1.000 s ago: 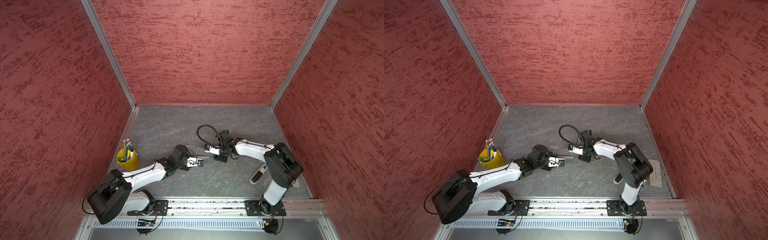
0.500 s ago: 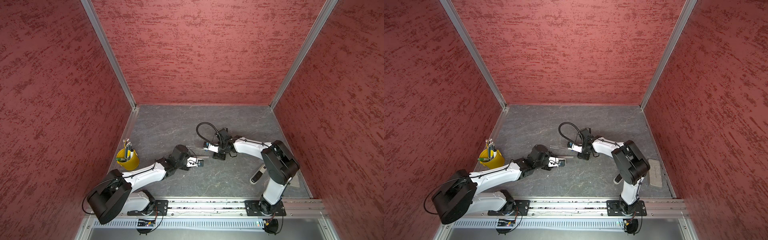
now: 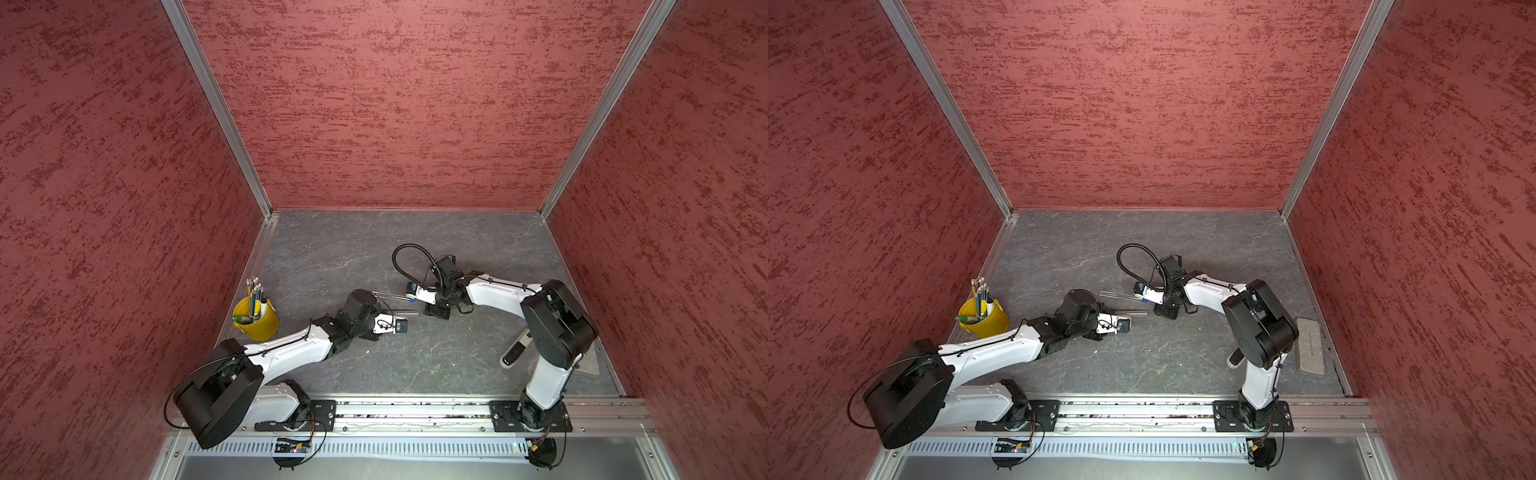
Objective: Insert stoppers into test tubes
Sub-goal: Pick up the stopper from the center of the board.
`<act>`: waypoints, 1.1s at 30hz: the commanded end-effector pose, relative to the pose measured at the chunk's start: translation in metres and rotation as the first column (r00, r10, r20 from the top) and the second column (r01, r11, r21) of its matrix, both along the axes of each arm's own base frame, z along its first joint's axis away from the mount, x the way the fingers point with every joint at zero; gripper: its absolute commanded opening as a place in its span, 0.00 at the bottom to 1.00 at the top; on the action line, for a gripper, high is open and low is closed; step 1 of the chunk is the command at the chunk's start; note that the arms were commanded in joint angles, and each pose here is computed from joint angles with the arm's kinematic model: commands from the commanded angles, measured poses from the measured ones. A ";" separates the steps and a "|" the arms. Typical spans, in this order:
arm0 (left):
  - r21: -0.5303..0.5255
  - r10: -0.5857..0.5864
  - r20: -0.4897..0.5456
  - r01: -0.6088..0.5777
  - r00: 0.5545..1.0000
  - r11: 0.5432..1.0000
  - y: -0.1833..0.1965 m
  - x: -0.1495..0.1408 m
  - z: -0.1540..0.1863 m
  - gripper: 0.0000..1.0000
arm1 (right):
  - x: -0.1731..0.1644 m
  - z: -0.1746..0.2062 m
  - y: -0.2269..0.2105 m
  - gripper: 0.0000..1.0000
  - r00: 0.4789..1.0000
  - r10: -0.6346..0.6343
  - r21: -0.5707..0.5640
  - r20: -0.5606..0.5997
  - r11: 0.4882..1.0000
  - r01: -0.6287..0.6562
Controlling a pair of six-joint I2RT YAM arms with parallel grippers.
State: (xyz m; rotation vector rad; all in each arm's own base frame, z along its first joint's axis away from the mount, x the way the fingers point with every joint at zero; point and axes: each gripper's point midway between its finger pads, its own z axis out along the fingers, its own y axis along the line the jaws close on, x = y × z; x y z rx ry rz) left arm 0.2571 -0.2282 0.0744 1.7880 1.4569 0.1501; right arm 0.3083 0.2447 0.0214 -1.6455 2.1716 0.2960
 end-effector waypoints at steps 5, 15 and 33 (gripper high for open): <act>-0.017 0.006 0.013 -0.006 1.000 1.000 0.001 0.001 0.004 0.17 | -0.018 -0.004 -0.019 0.41 0.999 -0.011 -0.047 -0.038 0.999 0.009; -0.013 0.004 0.008 -0.004 1.000 1.000 0.001 0.001 0.002 0.17 | -0.021 -0.006 -0.018 0.38 0.998 -0.005 -0.041 -0.055 0.999 0.003; -0.012 0.006 0.009 -0.005 1.000 1.000 0.001 0.001 0.002 0.17 | -0.022 -0.008 -0.015 0.28 0.997 0.009 -0.034 -0.075 0.999 -0.011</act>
